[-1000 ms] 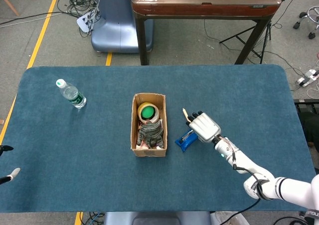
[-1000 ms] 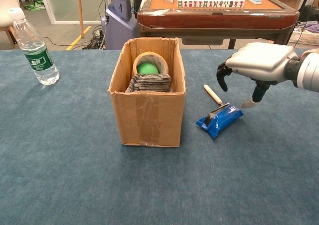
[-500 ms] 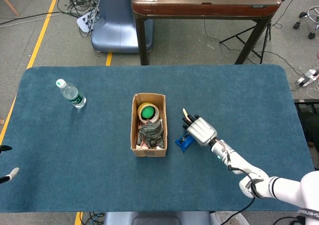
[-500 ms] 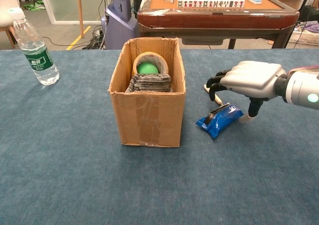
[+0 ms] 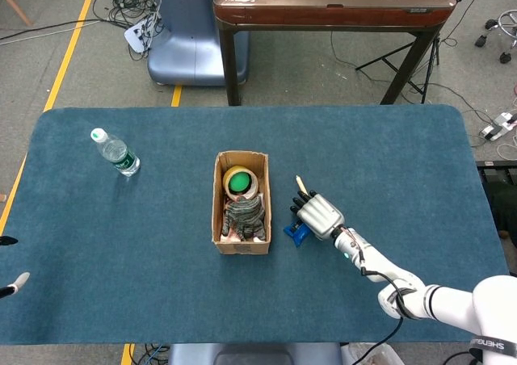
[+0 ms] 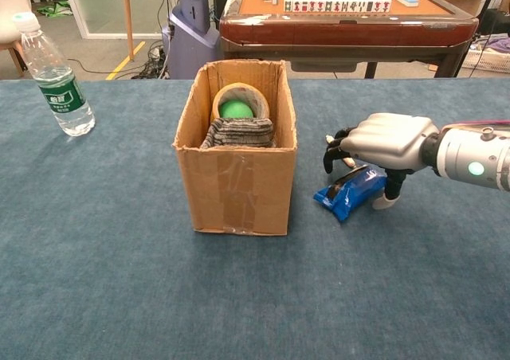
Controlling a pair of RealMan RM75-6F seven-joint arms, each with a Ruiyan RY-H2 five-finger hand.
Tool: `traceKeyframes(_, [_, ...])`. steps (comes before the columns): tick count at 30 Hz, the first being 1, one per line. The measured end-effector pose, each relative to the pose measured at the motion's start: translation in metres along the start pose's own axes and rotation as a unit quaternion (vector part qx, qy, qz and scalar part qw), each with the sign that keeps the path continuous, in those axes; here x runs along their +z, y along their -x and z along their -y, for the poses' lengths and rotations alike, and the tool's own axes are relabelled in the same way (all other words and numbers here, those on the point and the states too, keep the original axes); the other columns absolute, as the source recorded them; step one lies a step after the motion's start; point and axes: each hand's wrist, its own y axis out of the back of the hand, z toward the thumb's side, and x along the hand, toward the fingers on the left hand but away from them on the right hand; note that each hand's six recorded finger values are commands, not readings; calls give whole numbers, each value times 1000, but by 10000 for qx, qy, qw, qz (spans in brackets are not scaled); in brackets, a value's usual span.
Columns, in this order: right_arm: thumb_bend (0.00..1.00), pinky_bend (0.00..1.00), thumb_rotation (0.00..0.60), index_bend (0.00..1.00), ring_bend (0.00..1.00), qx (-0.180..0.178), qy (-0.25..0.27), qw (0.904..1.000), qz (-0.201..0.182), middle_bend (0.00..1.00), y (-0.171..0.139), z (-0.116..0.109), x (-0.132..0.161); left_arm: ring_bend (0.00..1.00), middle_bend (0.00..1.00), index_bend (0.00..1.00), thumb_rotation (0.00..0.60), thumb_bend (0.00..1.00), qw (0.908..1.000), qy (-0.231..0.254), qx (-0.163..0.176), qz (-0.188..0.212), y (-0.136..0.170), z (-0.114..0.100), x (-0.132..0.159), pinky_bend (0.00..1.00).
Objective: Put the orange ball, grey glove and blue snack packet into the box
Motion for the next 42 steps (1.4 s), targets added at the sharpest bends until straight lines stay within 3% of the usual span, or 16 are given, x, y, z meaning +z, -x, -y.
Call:
traceKeyframes(5, [26,390,600,298,246,-5,-33,10000,7,321,1,1,1,279,363,357,600,117,10000,-8,-3,-4,0,0,0,404])
traceKeyframes(13, [151,528,600,496,446,-168,-42,9998,68,491,0,0,-2,279,363,357,600,117,10000,-15,-5,-7,-1,0,0,404])
traceKeyframes(27, [203,626,600,604,555,-530,35,9984,174,586,-6,-10,-12,279,363,357,600,117,10000,-21,-7,-8,0,0,0,404])
traceKeyframes(36, [241,626,600,604,556,-1055,155,9937,345,586,-24,-46,-25,279,363,357,600,118,10000,-57,-31,-5,-1,2,0,404])
traceKeyframes(42, [262,626,600,604,556,-1579,289,9864,358,586,-45,-89,-25,279,363,357,600,117,9999,-91,-65,10,-1,6,2,404])
